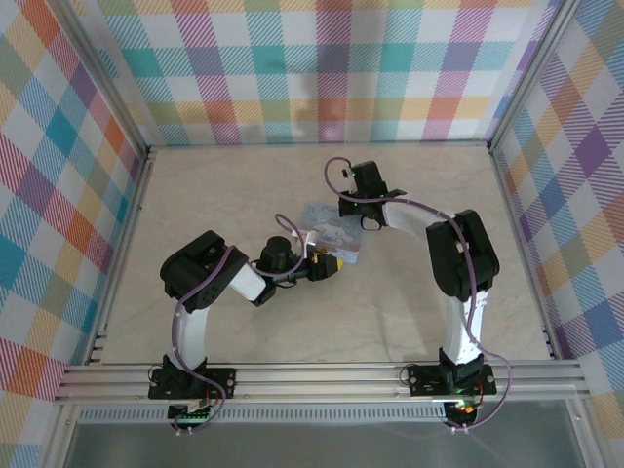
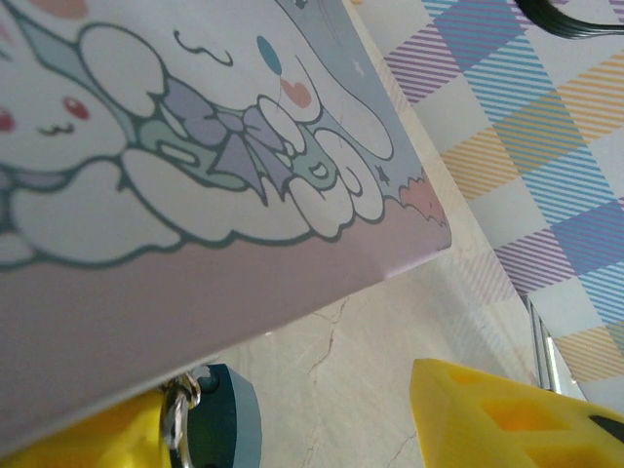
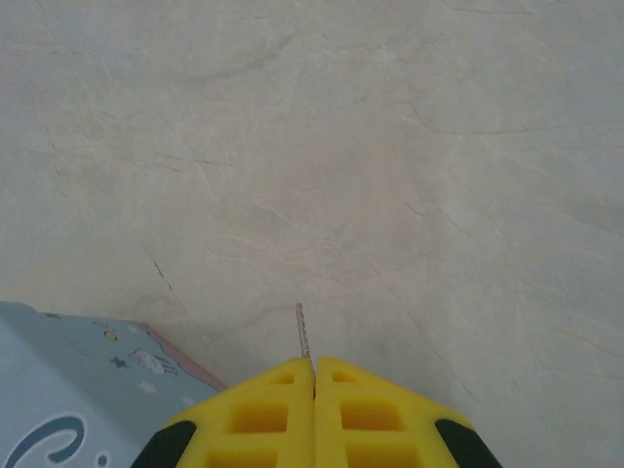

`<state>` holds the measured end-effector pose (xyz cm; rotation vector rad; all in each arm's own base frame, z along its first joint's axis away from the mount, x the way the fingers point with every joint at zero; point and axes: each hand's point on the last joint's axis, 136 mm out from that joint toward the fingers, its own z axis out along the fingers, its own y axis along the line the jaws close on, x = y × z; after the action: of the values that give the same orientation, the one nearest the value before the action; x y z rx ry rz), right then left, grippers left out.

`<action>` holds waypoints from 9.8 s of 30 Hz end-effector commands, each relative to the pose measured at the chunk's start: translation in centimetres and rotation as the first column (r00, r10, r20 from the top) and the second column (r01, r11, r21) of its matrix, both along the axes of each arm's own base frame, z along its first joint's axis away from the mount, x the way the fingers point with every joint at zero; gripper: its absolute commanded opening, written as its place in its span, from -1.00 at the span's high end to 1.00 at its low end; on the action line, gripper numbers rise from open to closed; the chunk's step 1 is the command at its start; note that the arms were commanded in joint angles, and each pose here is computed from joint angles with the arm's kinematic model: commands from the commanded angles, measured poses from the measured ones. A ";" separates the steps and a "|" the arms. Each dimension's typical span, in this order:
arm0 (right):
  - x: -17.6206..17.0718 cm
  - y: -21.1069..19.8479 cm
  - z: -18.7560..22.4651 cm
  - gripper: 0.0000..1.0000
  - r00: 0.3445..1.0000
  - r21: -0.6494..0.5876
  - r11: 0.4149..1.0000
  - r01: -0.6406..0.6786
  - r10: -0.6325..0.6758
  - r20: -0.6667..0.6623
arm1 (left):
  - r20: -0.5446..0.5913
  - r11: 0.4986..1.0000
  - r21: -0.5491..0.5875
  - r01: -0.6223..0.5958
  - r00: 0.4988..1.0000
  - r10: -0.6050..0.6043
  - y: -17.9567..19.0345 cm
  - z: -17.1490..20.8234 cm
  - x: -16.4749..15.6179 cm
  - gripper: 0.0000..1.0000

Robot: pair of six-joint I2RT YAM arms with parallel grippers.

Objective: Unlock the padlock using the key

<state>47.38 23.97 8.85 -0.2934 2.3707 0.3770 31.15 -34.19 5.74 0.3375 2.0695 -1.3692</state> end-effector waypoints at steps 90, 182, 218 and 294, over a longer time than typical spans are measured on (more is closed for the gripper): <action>-16.7 -5.9 11.3 1.00 0.999 0.484 0.875 0.018 -0.034 0.025 | -0.427 0.990 0.133 -0.042 0.899 0.095 0.2 5.0 2.9 0.85; -15.4 -0.6 3.4 1.00 0.976 0.907 0.382 0.177 0.054 -0.213 | -0.450 0.994 -0.030 -0.101 0.890 0.076 -2.6 6.7 4.8 0.83; -16.1 -0.3 2.8 1.00 0.971 0.901 0.391 0.189 0.062 -0.230 | -0.451 0.994 -0.035 -0.105 0.889 0.078 -2.5 6.6 4.8 0.82; -13.8 -0.9 5.4 1.00 0.967 0.929 0.273 0.251 -0.028 -0.253 | -0.455 0.989 -0.112 -0.094 0.890 0.033 -3.4 7.9 4.3 0.85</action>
<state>32.44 22.88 11.36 0.5469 1.9438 1.6601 36.68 -36.22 12.18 -0.2006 2.3476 -1.5585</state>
